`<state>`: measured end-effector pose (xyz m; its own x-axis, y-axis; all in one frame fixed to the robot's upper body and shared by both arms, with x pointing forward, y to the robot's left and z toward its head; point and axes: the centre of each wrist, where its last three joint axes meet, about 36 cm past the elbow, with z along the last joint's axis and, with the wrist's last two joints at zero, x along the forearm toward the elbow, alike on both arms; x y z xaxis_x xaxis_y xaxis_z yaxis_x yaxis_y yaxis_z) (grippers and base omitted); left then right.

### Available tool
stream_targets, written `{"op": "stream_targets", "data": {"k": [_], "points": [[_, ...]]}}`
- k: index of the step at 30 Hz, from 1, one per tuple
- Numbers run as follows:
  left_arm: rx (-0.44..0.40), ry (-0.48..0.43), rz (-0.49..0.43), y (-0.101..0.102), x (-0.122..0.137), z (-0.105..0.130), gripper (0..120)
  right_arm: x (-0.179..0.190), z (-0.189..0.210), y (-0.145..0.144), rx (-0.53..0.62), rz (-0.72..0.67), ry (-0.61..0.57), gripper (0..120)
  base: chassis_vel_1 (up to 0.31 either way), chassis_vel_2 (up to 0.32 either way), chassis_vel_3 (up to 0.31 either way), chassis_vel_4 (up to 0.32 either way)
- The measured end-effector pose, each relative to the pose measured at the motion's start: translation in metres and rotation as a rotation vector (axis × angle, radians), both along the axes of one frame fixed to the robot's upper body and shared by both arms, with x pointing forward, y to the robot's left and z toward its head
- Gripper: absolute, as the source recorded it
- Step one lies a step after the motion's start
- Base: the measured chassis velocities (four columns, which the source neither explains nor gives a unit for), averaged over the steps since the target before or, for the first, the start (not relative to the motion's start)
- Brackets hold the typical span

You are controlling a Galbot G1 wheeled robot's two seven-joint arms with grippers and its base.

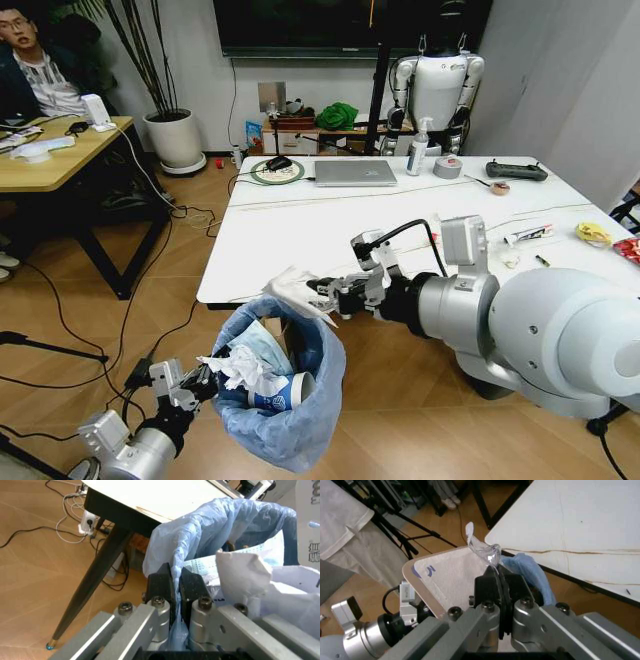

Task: Pick up the trash bin and place the trash from the table into it.

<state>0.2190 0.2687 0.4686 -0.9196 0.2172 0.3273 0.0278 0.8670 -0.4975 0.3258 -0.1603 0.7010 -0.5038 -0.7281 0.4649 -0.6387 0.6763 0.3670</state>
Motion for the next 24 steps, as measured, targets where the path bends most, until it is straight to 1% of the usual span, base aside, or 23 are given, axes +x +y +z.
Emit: {"op": "stream_targets", "data": {"k": [7, 17, 24], "points": [[-0.002, -0.002, 0.001, 0.000, 0.000, 0.001, 0, -0.001, -0.006, 0.005, 0.006, 0.028, 0.012, 0, 0.000, 0.000, 0.000, 0.000], [-0.002, -0.009, 0.001, 0.000, -0.003, 0.007, 0, -0.001, -0.014, 0.002, -0.014, 0.009, 0.002, 0, 0.000, 0.000, 0.000, 0.000], [-0.004, -0.008, 0.000, -0.001, -0.003, 0.006, 0, -0.001, -0.014, 0.001, -0.019, 0.004, -0.003, 0, 0.000, 0.000, 0.000, 0.000]]}}
